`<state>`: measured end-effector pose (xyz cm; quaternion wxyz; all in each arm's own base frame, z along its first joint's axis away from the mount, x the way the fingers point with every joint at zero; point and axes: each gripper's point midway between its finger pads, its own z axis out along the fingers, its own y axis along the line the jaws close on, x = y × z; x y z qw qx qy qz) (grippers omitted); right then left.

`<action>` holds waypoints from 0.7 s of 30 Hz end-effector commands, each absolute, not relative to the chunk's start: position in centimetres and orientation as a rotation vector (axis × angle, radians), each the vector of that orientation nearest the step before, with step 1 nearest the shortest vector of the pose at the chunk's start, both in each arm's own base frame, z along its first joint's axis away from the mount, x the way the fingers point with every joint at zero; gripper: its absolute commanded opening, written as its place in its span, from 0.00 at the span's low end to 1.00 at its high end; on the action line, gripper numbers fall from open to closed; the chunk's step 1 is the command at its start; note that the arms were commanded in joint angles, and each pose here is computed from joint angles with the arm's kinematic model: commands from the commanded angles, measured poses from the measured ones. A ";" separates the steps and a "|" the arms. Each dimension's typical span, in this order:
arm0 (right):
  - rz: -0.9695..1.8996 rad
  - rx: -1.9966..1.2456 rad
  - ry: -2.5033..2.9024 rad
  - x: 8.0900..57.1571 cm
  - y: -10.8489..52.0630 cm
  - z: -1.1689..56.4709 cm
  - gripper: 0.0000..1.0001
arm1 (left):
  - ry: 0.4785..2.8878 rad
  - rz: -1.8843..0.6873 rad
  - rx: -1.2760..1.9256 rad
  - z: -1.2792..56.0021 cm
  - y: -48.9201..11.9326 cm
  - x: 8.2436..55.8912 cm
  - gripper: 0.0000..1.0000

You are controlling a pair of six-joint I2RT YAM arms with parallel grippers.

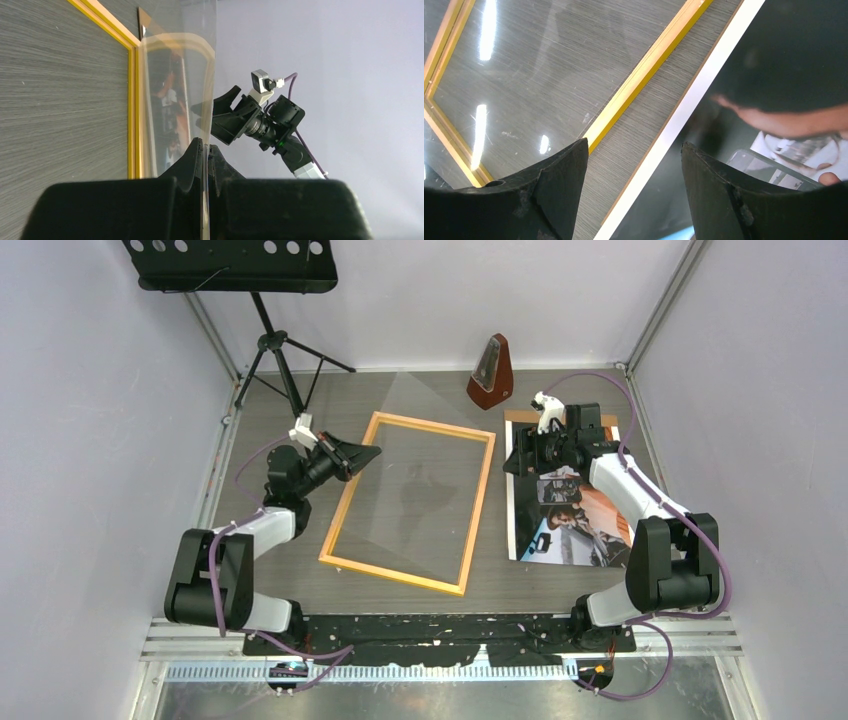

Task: Put the photo into the frame
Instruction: Place the photo frame item in the photo frame.

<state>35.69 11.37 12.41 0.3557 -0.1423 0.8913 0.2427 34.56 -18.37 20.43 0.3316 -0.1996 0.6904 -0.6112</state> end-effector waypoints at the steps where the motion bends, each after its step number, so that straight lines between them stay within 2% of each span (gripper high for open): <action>1: 0.602 -0.387 2.219 36.3 11.2 14.5 0.74 | 1.757 -1.607 -0.479 22.1 -18.7 34.1 0.00; 8: 0.622 -0.358 2.231 36.1 11.3 13.7 0.74 | 1.768 -1.591 -0.483 21.8 -18.6 34.0 0.00; 13: 0.650 -0.327 2.229 36.1 11.9 12.9 0.70 | 1.775 -1.586 -0.473 21.6 -18.7 34.1 0.00; 21: 0.704 -0.372 2.263 35.3 15.0 10.4 0.67 | 1.784 -1.573 -0.454 21.2 -18.8 34.3 0.00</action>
